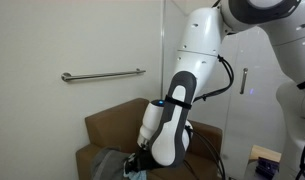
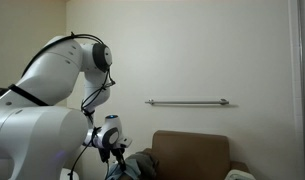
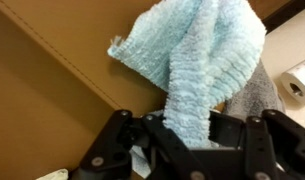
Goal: Move the blue towel to the left armrest, move the white towel to the left armrest
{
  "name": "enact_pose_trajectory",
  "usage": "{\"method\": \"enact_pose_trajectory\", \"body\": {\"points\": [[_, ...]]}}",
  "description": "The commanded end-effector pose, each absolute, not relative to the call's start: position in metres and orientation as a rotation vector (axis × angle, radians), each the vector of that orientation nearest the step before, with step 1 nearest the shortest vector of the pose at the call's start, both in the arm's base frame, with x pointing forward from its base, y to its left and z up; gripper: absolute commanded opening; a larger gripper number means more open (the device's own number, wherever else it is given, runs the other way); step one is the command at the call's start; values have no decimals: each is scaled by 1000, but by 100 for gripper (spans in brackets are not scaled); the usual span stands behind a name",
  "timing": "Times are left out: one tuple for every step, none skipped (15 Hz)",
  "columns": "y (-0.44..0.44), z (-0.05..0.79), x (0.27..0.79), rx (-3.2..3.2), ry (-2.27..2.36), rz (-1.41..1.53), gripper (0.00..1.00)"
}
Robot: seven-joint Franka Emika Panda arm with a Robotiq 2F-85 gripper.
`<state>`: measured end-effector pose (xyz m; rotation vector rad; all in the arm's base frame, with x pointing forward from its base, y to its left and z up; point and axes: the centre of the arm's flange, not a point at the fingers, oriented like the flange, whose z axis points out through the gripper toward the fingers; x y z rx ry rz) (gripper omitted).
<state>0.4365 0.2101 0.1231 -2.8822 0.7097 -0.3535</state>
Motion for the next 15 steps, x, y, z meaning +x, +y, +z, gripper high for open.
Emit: {"method": "enact_pose_trajectory", "body": {"points": [[197, 110, 446, -2891, 734, -277, 2], [196, 107, 448, -2894, 737, -260, 2], [197, 105, 449, -2896, 731, -237, 2], [197, 102, 449, -2902, 729, -223, 28], [198, 101, 450, -2904, 733, -211, 29], [199, 101, 450, -2906, 738, -203, 35], [199, 101, 452, -2907, 753, -196, 40], [198, 100, 452, -2906, 756, -193, 47], [198, 101, 454, -2904, 769, -193, 53], [197, 101, 456, -2901, 771, -185, 58], [196, 101, 457, -2899, 780, -180, 66], [194, 101, 457, -2898, 790, -176, 72], [191, 101, 457, -2897, 806, -173, 79], [189, 102, 458, -2896, 823, -166, 84], [185, 103, 457, -2895, 847, -154, 92]]}}
